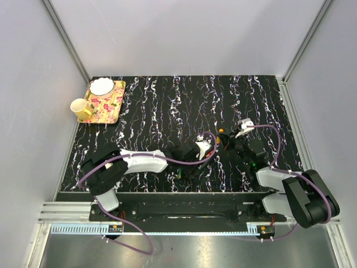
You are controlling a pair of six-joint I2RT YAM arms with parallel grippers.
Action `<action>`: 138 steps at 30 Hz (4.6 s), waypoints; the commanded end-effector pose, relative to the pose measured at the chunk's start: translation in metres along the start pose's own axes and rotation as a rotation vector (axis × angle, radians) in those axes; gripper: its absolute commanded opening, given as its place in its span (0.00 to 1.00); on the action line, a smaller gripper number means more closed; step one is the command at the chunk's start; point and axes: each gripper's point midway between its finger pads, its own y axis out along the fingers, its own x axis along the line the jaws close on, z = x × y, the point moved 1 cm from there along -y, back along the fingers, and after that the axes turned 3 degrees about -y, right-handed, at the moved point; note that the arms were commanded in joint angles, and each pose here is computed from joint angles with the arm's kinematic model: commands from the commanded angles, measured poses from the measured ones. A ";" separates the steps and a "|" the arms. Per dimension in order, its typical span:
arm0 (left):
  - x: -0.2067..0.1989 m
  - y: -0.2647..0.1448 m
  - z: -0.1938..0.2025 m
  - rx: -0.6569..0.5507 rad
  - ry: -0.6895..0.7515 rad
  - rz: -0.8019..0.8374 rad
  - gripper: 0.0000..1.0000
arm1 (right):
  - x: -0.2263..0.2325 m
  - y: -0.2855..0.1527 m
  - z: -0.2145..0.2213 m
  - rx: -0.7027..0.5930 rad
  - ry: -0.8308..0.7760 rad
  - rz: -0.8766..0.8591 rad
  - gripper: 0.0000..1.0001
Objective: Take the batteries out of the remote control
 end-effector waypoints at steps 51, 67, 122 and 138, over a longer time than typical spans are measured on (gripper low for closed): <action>0.014 0.017 0.002 0.057 -0.091 0.001 0.00 | 0.027 0.010 -0.018 0.073 0.262 -0.112 0.00; 0.013 0.019 0.005 0.067 -0.090 0.011 0.00 | -0.027 0.006 -0.034 -0.108 -0.022 0.138 0.00; 0.017 0.012 0.014 0.080 -0.120 0.011 0.00 | -0.011 0.006 -0.002 -0.013 0.031 0.036 0.00; 0.019 0.005 0.017 0.071 -0.138 0.006 0.00 | -0.020 0.006 -0.008 -0.009 -0.011 0.085 0.00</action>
